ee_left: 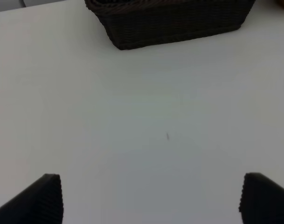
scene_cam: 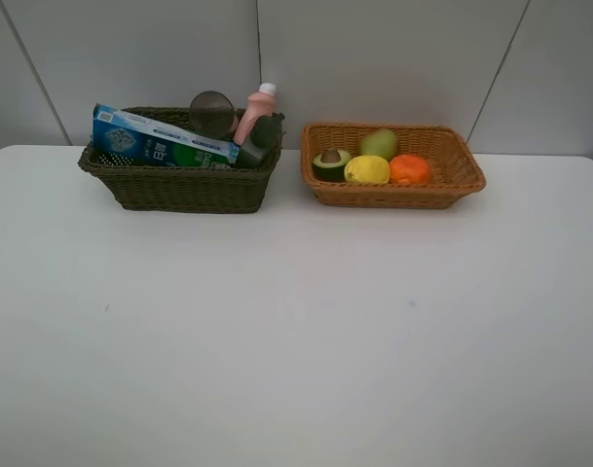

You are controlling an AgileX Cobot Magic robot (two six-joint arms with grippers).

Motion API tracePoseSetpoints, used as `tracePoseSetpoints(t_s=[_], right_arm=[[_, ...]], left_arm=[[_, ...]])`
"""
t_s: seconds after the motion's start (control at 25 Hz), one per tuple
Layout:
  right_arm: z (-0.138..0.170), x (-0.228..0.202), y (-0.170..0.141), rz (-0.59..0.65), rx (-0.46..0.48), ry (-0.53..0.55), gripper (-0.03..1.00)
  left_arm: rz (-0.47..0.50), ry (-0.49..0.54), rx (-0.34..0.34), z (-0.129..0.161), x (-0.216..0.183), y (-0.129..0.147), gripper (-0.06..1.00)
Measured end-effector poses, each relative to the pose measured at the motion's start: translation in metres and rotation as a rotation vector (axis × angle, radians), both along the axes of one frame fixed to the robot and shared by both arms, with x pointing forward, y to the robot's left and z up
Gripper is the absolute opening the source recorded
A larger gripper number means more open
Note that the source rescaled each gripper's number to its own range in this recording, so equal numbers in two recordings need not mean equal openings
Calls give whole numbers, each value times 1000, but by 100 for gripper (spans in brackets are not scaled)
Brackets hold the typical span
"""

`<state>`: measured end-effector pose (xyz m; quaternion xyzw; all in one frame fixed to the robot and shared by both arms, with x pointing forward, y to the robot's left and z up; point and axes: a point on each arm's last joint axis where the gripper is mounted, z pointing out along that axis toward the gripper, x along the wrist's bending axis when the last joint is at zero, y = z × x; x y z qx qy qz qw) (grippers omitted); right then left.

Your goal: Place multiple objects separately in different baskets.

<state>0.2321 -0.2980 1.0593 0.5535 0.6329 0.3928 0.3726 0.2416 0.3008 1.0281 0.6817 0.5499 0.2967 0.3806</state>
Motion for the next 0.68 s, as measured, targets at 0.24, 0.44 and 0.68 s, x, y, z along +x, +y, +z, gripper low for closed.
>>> tracePoseSetpoints(t_s=[0.24,0.44,0.68], right_arm=[[0,0,0,0,0,0,100],[0,0,0,0,0,0,100],[0,0,0,0,0,0,100]], left_arm=[[0,0,0,0,0,0,100],[0,0,0,0,0,0,100],[0,0,1,0,0,0,100]])
